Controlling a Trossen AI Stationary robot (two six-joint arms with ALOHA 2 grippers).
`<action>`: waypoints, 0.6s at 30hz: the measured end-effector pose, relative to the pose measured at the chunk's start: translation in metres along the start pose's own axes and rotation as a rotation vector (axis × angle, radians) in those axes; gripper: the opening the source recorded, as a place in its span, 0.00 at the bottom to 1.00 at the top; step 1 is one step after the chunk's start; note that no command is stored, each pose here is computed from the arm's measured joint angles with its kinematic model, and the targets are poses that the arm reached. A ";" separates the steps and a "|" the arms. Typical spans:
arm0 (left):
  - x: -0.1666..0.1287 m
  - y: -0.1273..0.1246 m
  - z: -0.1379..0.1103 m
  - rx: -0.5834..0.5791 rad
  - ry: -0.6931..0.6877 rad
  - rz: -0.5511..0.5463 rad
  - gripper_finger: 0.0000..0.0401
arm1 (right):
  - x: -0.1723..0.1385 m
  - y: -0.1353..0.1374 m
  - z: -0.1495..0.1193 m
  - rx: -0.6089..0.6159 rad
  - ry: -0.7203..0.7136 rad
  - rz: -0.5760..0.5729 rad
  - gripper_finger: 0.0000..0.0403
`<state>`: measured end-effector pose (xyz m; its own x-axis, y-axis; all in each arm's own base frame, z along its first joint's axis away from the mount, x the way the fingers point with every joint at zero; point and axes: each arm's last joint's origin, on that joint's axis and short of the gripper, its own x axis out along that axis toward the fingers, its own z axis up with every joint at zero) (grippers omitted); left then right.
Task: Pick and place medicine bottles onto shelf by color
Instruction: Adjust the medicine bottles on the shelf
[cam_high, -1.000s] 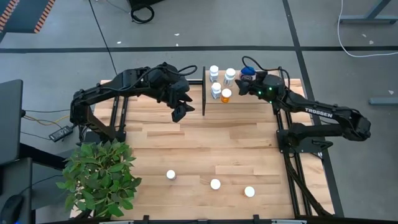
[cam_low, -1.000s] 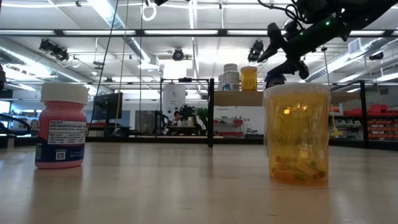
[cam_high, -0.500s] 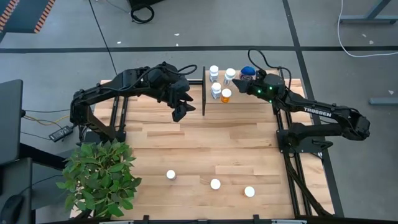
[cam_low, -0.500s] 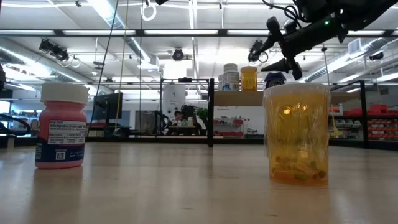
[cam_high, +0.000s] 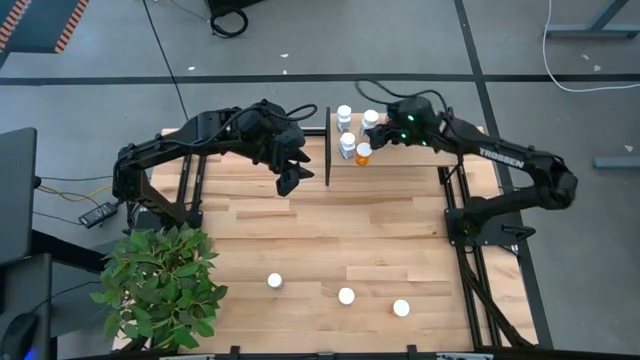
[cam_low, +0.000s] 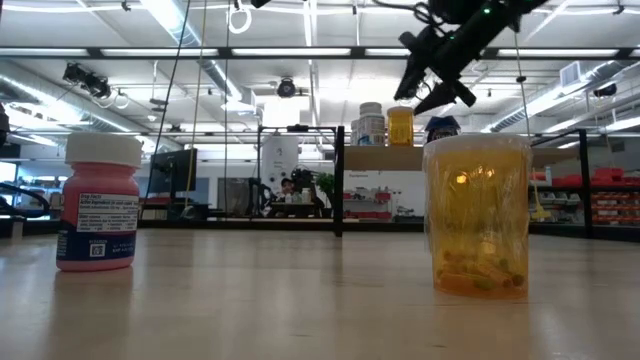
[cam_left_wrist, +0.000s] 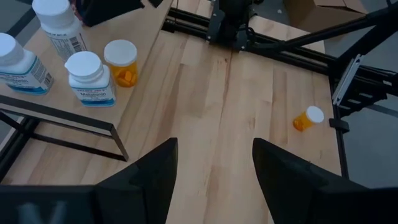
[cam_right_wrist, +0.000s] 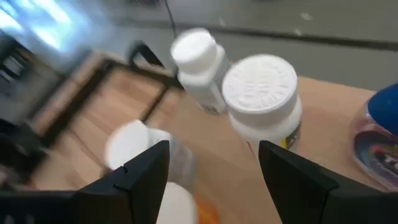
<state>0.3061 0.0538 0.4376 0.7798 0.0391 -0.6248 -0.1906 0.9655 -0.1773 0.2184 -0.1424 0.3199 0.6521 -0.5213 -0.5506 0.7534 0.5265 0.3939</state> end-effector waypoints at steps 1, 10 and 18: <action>0.000 0.000 0.000 0.000 -0.001 0.004 0.54 | 0.002 0.003 0.004 -0.014 0.022 -0.014 0.63; 0.000 0.000 0.000 -0.001 -0.002 0.014 0.54 | 0.016 0.011 0.015 0.000 0.118 -0.061 0.63; 0.000 0.001 0.000 0.000 -0.002 0.014 0.54 | 0.021 0.010 0.014 0.015 0.122 -0.079 0.63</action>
<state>0.3060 0.0543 0.4377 0.7782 0.0532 -0.6257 -0.2017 0.9648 -0.1688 0.2411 -0.1574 0.3227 0.5759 -0.4748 -0.6655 0.8040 0.4765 0.3558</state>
